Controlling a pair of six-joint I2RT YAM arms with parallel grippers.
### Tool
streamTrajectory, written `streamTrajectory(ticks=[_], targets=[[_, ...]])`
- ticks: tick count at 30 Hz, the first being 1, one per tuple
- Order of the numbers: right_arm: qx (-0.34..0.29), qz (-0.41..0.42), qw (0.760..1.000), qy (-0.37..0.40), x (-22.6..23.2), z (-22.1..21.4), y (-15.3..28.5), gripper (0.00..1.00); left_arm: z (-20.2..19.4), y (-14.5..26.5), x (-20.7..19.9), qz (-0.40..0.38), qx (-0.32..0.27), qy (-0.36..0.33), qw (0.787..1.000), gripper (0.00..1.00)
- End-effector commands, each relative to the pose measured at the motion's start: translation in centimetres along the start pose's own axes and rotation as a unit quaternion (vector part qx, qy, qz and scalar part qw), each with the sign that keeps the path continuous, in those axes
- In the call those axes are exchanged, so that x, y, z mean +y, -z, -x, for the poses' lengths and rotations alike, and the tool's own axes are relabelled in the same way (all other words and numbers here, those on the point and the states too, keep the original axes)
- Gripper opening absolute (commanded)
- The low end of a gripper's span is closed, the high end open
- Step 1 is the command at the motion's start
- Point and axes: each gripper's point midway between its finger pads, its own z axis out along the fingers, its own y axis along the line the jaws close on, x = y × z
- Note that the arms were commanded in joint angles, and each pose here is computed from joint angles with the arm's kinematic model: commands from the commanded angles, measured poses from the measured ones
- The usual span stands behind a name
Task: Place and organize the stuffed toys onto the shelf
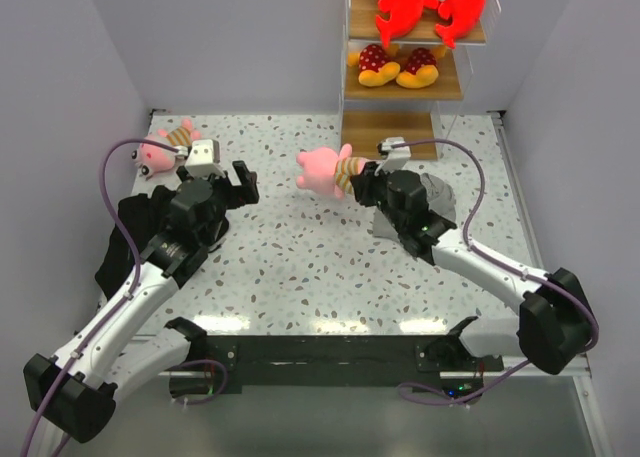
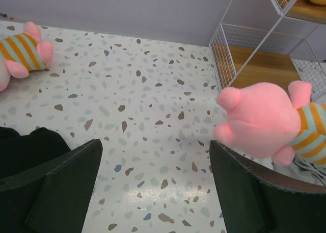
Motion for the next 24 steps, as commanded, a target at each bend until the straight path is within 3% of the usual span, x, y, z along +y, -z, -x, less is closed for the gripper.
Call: streamTrajectory(ticks=[1, 4, 5, 7, 8, 9, 12, 13, 14, 15, 16, 19, 22, 24], targets=[[0.007, -0.12, 0.971, 0.207, -1.8, 0.4, 2.5, 0.27, 2.7, 0.4, 0.0, 0.005, -0.038, 0.004, 0.999, 0.91], [0.0, -0.144, 0.939, 0.313, -0.3, 0.3, 3.4, 0.27, 2.7, 0.4, 0.1, 0.008, -0.039, 0.002, 0.999, 0.91], [0.015, -0.168, 0.912, 0.373, -0.8, -0.4, 3.4, 0.27, 2.7, 0.4, 0.1, 0.008, -0.038, 0.002, 0.999, 0.91], [0.017, -0.162, 0.885, 0.437, 1.4, -1.9, 3.5, 0.28, 2.6, 0.3, 0.1, 0.008, -0.037, 0.001, 0.999, 0.91], [0.035, -0.165, 0.854, 0.493, 1.9, -3.3, 3.0, 0.28, 2.6, 0.3, 0.1, 0.009, -0.036, 0.002, 0.999, 0.91], [0.037, -0.189, 0.838, 0.51, 2.1, -3.7, 3.2, 0.27, 2.5, 0.3, 0.2, 0.01, -0.035, 0.001, 0.999, 0.91], [0.057, -0.155, 0.811, 0.561, 5.4, -7.1, 3.2, 0.28, 2.6, 0.3, 0.2, 0.011, -0.036, 0.001, 0.999, 0.91], [0.068, -0.132, 0.812, 0.565, 6.2, -8.1, 3.2, 0.29, 2.6, 0.3, 0.2, 0.012, -0.036, 0.001, 0.999, 0.91], [0.075, -0.098, 0.831, 0.542, 7.8, -9.0, 3.1, 0.33, 2.6, 0.3, 0.2, 0.012, -0.036, 0.001, 0.999, 0.91], [0.11, -0.065, 0.819, 0.559, 7.9, -10.8, 3.6, 0.36, 2.7, 0.3, 0.3, 0.013, -0.038, 0.001, 0.999, 0.91], [0.127, -0.007, 0.821, 0.556, 9.6, -12.7, 4.0, 0.39, 2.6, 0.3, 0.3, 0.014, -0.036, 0.001, 0.999, 0.91], [0.183, 0.065, 0.811, 0.552, 10.7, -16.2, 5.5, 0.53, 2.7, 0.4, 0.5, 0.018, -0.039, 0.001, 0.999, 0.91], [0.241, 0.083, 0.791, 0.557, 9.7, -18.6, 6.9, 0.61, 2.8, 0.5, 0.5, 0.019, -0.041, 0.002, 0.999, 0.91], [0.27, 0.094, 0.789, 0.544, 9.3, -19.7, 7.9, 0.62, 2.8, 0.5, 0.5, 0.018, -0.041, 0.002, 0.999, 0.91]])
